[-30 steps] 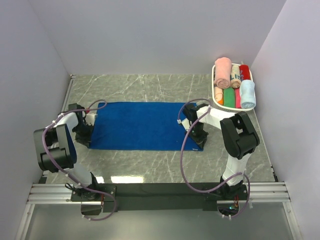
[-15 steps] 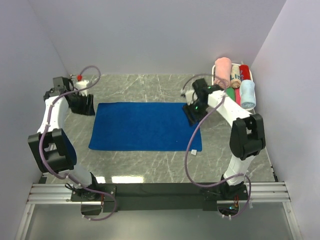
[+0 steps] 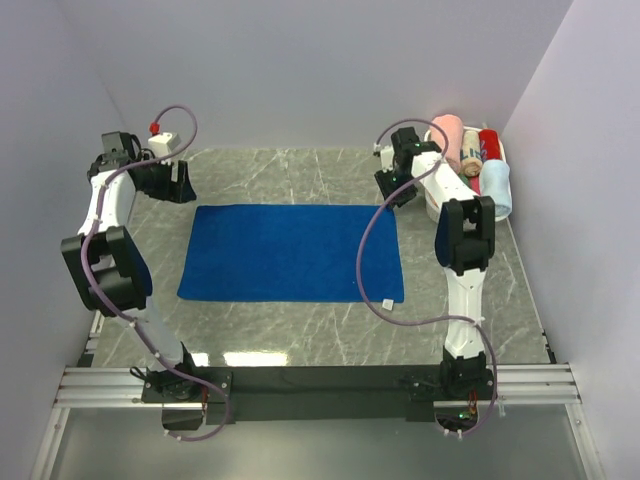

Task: Roll the towels
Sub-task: Flatten the towel, then fold the towel

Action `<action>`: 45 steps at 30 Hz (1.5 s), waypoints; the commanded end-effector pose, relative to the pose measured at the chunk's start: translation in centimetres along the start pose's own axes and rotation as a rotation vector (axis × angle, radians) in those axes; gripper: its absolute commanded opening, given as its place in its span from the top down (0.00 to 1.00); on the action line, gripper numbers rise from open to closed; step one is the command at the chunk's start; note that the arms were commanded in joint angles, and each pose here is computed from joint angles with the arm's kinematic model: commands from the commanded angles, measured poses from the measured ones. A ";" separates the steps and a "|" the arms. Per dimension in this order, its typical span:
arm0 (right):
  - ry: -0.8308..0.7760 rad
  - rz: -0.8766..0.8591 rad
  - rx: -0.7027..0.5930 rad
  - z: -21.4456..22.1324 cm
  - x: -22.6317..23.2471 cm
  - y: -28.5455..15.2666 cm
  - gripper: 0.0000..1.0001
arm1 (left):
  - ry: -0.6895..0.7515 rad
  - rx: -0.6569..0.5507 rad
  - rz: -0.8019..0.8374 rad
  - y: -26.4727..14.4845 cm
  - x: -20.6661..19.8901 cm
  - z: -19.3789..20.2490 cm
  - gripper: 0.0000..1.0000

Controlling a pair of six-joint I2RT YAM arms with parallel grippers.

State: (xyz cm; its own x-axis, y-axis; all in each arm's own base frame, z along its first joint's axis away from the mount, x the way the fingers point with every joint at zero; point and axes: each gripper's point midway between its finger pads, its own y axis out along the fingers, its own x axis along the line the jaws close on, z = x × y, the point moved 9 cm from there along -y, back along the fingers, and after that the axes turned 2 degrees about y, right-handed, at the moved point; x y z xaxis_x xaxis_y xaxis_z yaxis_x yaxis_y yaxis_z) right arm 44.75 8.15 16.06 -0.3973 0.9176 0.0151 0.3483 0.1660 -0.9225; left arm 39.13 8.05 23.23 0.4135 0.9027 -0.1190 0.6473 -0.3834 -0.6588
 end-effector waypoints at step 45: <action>0.093 0.061 0.000 -1.4 -2.5 4.2 0.72 | -0.160 0.121 0.013 4.4 3.1 0.3 0.36</action>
State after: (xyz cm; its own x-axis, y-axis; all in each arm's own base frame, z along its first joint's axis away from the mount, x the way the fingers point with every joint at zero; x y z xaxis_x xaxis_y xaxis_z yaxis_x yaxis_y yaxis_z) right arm 47.12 7.44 10.89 -0.3007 0.9534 0.0232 0.2923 0.1153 -0.9494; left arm 42.46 9.50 19.08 0.2967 0.9261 -0.2332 0.5383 -0.3639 -0.7602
